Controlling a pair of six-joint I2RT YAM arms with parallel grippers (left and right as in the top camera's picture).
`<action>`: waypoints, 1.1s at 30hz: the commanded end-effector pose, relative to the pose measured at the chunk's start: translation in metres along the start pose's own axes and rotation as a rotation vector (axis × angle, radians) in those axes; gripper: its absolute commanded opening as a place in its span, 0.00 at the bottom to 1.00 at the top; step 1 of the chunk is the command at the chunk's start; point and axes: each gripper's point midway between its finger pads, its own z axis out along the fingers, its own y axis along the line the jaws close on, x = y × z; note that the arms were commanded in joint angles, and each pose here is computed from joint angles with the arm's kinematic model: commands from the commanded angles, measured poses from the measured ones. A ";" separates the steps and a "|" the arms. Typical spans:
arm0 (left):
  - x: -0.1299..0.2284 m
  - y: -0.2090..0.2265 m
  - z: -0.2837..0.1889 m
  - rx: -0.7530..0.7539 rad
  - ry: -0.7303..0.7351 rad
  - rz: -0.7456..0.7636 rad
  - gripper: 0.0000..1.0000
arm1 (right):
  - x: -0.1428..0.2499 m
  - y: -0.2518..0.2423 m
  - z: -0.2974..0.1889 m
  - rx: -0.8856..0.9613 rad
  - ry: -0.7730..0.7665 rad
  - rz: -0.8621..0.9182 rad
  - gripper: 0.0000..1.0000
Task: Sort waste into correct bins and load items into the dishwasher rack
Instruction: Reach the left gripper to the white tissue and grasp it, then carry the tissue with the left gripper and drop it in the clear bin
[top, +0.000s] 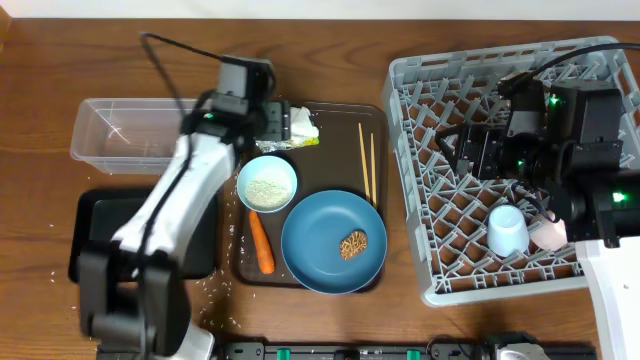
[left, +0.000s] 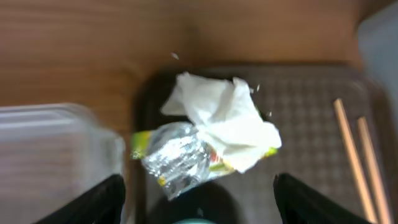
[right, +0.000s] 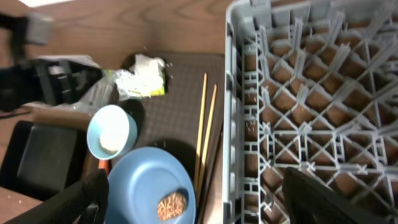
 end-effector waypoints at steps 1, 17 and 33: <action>0.013 -0.012 0.029 -0.001 0.030 0.084 0.77 | 0.003 0.000 0.005 0.010 0.021 0.016 0.83; 0.031 -0.030 0.115 0.016 0.014 0.153 0.74 | 0.006 -0.006 0.017 0.025 0.059 0.030 0.83; 0.005 -0.054 0.055 0.143 -0.025 0.034 0.07 | 0.010 -0.008 0.020 0.030 0.081 0.064 0.83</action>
